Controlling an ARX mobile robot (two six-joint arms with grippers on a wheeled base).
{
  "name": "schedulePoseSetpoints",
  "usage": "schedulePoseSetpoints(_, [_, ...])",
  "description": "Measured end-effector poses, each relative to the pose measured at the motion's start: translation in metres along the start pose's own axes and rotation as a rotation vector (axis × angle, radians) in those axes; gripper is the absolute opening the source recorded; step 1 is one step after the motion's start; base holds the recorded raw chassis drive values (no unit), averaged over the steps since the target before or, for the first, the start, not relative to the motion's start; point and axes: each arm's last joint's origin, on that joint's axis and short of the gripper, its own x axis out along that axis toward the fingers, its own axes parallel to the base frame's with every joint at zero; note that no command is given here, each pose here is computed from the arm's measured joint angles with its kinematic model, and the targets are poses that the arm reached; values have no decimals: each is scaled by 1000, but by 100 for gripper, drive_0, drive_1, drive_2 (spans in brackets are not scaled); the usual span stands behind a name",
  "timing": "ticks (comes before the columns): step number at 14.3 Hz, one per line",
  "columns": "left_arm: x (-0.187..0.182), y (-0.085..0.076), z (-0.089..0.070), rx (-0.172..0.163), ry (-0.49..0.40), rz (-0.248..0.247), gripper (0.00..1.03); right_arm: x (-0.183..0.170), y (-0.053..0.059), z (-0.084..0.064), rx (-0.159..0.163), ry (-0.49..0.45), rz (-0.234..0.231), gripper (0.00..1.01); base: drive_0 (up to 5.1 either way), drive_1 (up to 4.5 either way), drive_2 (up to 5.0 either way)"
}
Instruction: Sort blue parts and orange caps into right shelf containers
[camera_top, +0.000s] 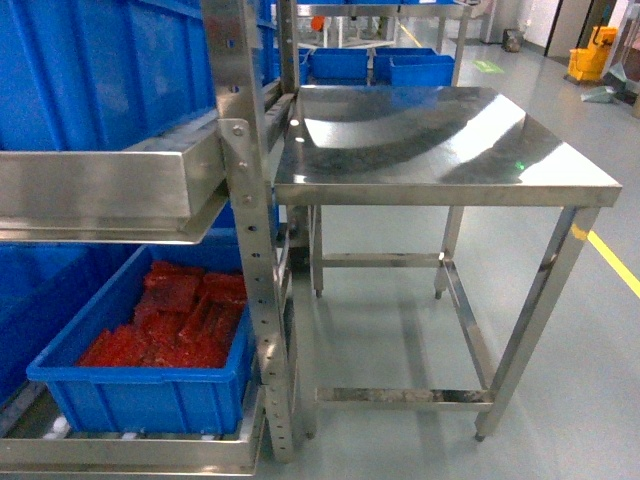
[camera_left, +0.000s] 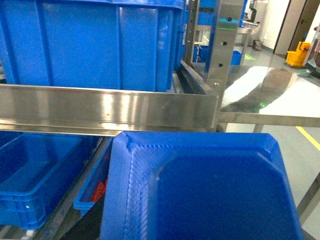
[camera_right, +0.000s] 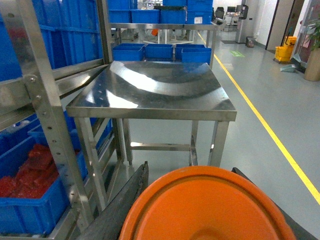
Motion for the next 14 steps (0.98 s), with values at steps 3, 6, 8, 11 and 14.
schedulePoseSetpoints(3, [0, 0, 0, 0, -4, 0, 41, 0, 0, 0, 0, -3, 0, 42, -498, 243, 243])
schedulePoseSetpoints(6, [0, 0, 0, 0, -1, 0, 41, 0, 0, 0, 0, 0, 1, 42, -515, 226, 226])
schedulePoseSetpoints(8, [0, 0, 0, 0, 1, 0, 41, 0, 0, 0, 0, 0, 1, 42, -506, 235, 235])
schedulePoseSetpoints(11, [0, 0, 0, 0, 0, 0, 41, 0, 0, 0, 0, 1, 1, 42, -501, 240, 240])
schedulePoseSetpoints(14, [0, 0, 0, 0, 1, 1, 41, 0, 0, 0, 0, 1, 1, 42, -505, 236, 236])
